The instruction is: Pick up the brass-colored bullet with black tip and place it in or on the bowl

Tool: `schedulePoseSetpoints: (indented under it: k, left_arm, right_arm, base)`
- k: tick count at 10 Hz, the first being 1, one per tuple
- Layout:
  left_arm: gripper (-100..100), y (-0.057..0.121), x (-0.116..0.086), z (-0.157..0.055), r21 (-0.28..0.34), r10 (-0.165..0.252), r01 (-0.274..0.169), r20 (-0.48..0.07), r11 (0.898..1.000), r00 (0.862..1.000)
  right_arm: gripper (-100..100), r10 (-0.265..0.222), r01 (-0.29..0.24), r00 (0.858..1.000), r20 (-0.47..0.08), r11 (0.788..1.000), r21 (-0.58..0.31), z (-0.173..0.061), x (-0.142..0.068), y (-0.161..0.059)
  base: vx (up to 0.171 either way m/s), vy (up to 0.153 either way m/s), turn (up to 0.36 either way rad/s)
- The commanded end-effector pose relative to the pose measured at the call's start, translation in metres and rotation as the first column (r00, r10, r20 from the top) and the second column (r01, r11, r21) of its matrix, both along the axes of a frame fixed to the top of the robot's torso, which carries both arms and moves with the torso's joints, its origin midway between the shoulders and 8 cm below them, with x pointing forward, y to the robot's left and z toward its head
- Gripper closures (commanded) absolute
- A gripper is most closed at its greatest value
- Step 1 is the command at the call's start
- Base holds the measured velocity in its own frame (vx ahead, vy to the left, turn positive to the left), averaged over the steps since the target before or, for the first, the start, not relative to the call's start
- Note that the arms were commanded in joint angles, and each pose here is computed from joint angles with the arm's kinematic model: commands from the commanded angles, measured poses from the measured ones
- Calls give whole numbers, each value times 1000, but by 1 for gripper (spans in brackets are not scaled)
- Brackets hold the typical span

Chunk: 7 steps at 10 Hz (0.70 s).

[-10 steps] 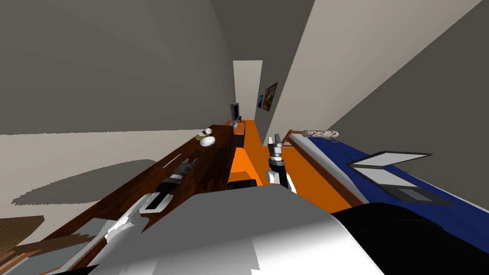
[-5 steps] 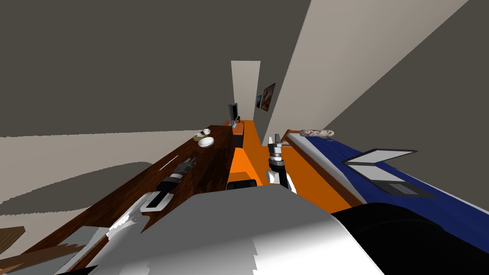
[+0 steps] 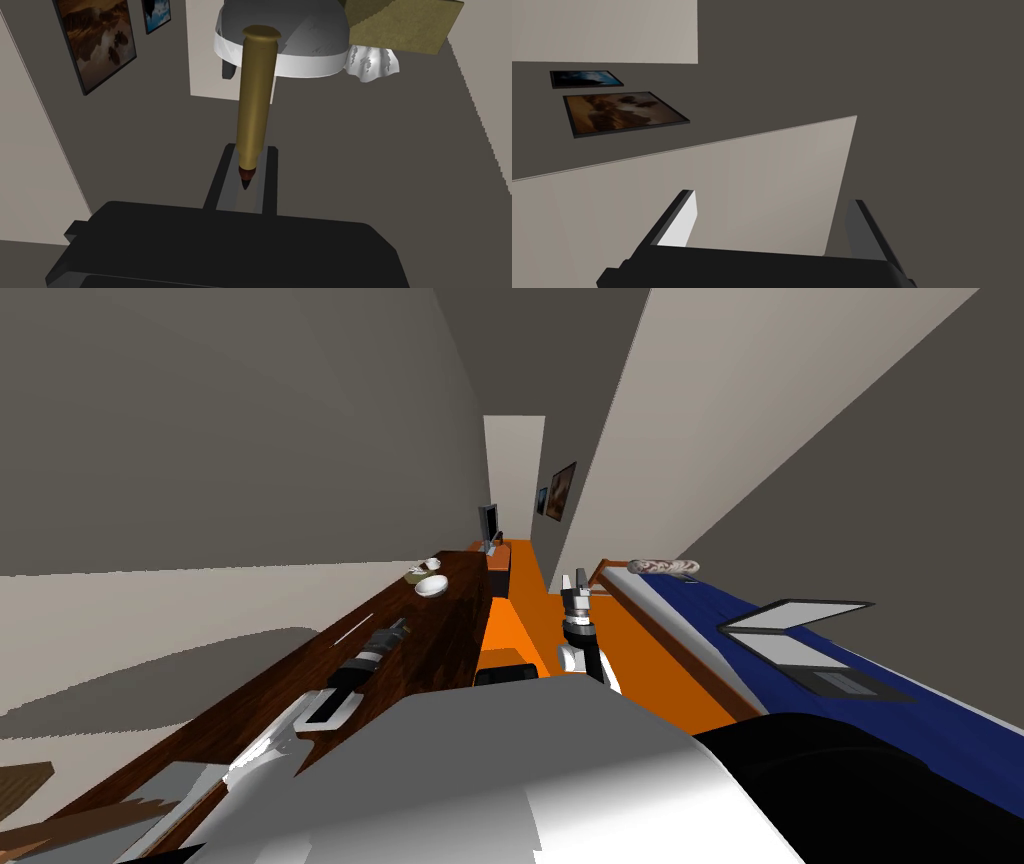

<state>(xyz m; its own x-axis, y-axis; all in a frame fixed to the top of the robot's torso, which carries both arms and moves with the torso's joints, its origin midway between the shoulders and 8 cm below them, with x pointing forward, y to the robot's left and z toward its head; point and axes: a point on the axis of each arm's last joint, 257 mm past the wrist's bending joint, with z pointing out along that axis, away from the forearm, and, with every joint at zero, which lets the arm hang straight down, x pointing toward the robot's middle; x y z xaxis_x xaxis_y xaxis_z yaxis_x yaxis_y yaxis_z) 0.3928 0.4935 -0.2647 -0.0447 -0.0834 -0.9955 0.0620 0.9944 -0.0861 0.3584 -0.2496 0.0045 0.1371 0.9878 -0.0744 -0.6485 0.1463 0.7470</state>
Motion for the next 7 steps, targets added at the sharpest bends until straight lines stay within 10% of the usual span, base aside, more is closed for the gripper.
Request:
schedulePoseSetpoints:
  k: [1,2,3,7]
  left_arm:
    - [100,0,0,0,0,0,0,0,1000,1000]
    - [0,0,0,0,0,0,0,0,1000,1000]
    - [100,10,4,12,9,3,-3,1,1000,1000]
    - [100,33,12,32,7,24,-24,-12,1000,1000]
  right_arm:
    - [0,0,0,1000,0,1000,0,0,0,0]
    - [0,0,0,1000,0,1000,0,0,0,0]
    - [0,0,0,1000,0,1000,0,0,0,0]
    - [0,0,0,1000,0,1000,0,0,0,0]
  base:
    - [0,0,0]
    - [0,0,0]
    - [40,-21,-56]
    - [96,-29,-61]
